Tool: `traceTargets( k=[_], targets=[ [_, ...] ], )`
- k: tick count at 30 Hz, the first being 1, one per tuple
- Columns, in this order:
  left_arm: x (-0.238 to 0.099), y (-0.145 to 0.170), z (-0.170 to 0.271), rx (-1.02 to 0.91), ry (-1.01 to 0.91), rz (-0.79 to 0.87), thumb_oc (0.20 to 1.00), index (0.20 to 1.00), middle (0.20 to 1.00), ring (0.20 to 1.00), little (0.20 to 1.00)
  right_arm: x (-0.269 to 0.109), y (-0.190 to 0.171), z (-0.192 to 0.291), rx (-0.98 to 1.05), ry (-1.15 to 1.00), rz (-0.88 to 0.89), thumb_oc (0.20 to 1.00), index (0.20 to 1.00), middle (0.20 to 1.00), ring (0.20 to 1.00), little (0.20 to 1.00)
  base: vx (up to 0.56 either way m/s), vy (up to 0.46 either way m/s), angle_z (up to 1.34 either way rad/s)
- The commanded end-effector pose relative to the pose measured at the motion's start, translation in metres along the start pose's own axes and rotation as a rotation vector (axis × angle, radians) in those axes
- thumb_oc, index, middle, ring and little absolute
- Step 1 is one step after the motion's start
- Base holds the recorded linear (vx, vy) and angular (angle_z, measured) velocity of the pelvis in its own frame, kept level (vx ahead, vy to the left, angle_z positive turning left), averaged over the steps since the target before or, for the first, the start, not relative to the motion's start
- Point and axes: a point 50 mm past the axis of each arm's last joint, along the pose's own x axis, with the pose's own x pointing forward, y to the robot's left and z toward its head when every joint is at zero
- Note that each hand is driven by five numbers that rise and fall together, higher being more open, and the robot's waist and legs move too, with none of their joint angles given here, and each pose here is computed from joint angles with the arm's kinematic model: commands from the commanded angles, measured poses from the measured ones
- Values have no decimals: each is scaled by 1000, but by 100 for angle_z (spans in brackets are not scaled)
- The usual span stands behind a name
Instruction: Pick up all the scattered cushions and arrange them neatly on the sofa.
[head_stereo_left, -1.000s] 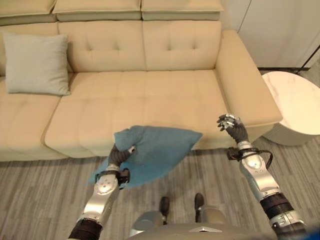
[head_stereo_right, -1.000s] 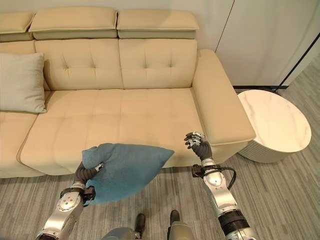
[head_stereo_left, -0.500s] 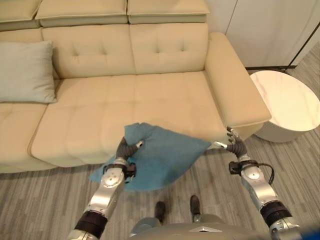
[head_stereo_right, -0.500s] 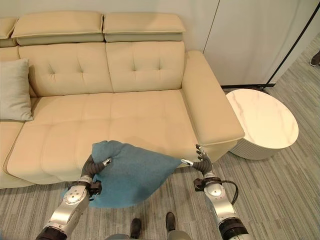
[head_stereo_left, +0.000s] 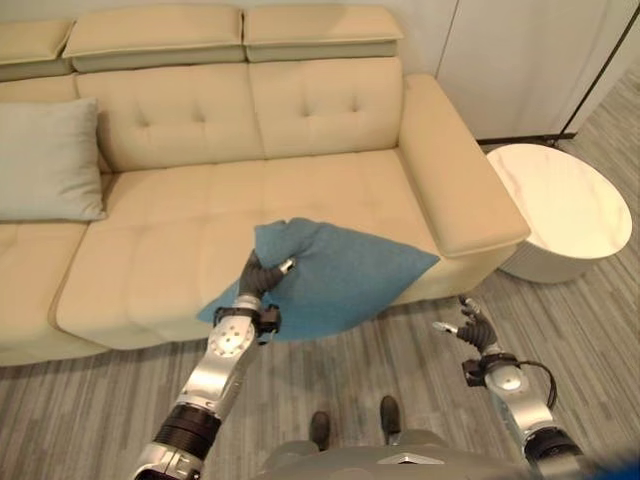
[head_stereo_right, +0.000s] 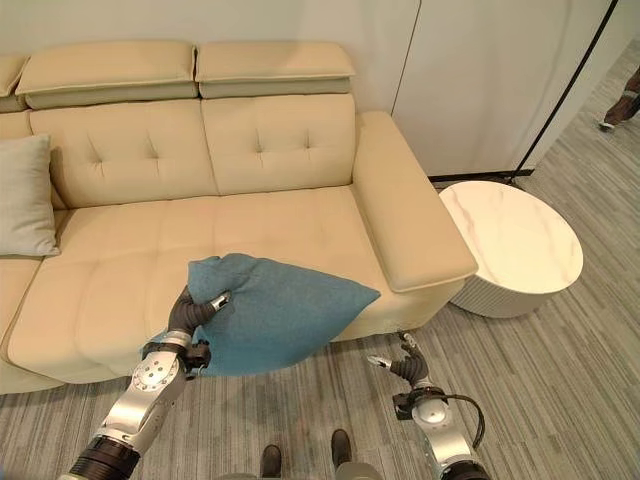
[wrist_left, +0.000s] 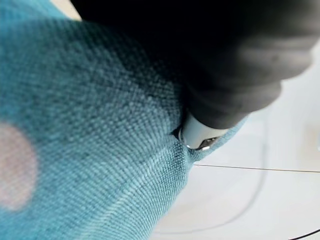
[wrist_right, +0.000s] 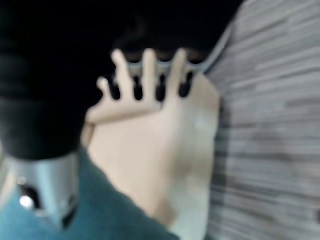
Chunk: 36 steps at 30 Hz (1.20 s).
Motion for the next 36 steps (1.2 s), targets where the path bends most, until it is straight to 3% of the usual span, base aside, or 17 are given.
traceTargets(
  k=[1,16,36],
  targets=[
    [20,-19,89,-81,-426,-101,200,200,200,200,200,4,0,4,2,-22,5,1000,1000,1000,1000,1000,0,0,0],
    [11,-27,105,-177,-492,-154,200,200,200,200,200,9,12,2,66,23,-20,1000,1000,1000,1000,1000,0,0,0],
    [-6,-34,131,-280,-608,-283,200,200,200,200,200,24,25,76,279,-239,94,1000,1000,1000,1000,1000,5,-5,3]
  ],
)
